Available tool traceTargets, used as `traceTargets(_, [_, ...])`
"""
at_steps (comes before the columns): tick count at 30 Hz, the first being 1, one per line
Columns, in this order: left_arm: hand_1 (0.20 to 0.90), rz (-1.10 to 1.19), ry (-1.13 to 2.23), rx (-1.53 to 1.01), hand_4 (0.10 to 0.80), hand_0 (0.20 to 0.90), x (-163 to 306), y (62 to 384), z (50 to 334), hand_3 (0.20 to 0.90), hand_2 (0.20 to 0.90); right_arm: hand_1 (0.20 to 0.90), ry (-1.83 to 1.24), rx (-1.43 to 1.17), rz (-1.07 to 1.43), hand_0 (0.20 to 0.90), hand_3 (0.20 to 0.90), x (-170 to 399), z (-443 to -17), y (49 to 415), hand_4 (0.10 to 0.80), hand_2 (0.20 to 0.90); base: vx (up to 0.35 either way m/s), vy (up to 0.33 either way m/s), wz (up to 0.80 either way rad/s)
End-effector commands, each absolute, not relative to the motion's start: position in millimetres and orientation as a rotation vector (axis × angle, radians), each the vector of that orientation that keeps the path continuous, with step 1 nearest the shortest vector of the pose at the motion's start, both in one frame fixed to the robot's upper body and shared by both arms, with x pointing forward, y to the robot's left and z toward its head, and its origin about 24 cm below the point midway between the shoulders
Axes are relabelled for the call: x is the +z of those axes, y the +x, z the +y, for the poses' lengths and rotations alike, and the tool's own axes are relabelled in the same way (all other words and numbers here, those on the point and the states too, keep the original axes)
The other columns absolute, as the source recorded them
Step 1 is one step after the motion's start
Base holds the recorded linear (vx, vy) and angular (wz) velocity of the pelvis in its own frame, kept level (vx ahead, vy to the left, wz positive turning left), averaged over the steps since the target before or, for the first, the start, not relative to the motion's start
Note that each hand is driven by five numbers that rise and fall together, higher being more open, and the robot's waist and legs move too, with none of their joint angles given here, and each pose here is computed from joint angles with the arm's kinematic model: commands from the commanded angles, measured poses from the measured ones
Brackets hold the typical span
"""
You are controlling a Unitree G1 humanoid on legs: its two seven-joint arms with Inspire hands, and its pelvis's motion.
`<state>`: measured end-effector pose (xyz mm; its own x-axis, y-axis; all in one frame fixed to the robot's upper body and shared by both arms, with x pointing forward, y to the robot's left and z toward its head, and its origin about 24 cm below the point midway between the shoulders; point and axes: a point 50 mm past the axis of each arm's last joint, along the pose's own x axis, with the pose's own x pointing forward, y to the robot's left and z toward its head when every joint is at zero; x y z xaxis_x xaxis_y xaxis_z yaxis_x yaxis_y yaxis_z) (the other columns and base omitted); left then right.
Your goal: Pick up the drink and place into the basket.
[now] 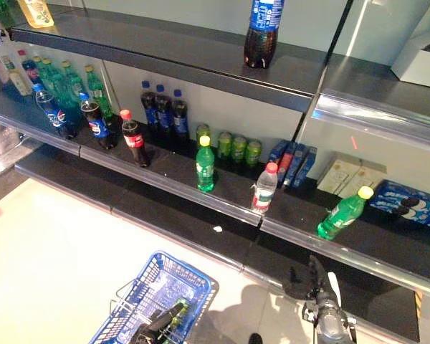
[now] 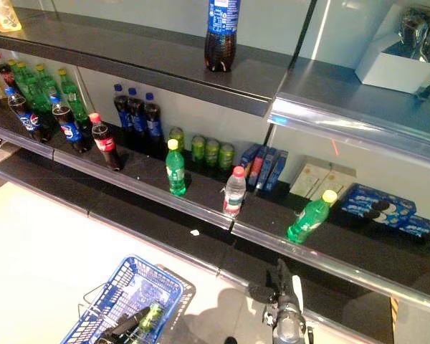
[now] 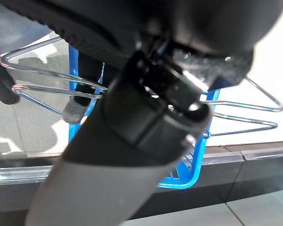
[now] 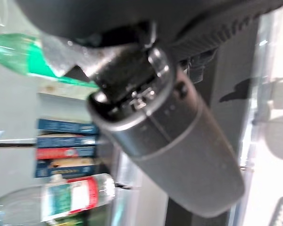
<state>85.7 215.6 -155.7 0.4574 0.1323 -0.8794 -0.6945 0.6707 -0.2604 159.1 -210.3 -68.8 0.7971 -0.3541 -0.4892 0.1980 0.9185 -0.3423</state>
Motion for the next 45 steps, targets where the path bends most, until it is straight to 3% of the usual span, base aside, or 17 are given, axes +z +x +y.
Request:
traceTargets(1, [0.3,0.882,-0.581,0.501,0.1,0.3,-145,96,230,0.2,0.3,0.9,-0.314,-0.349,0.339,0.9,0.9,-23,-226,187,0.8,0.9,-0.031,0.022,-0.07])
traceTargets(17, [0.3,0.865,-0.607,0.508,0.1,0.3,-149,87,227,0.2,0.3,0.9,-0.118,-0.408,-0.121,0.9,0.9,69,-238,210,0.8,0.9,-0.006,0.023,-0.22])
traceTargets(29, [0.3,0.911,-0.59,0.516,0.1,0.3,-154,72,223,0.2,0.3,0.9,-0.016,-0.407,-0.326,0.9,0.9,107,-229,213,0.8,0.9,0.049,-0.01,-0.01])
traceTargets(38, [0.3,0.929,-0.574,0.479,0.1,0.3,-156,73,220,0.2,0.3,0.9,-0.002,-0.507,-0.336,0.9,0.9,112,-237,225,0.8,0.9,0.072,-0.013,0.0])
traceTargets(45, [0.3,0.86,-0.59,0.419,0.1,0.3,-150,105,214,0.2,0.3,0.9,-0.009,-0.573,-0.471,0.9,0.9,134,-243,242,0.8,0.9,-0.137,0.026,-0.02])
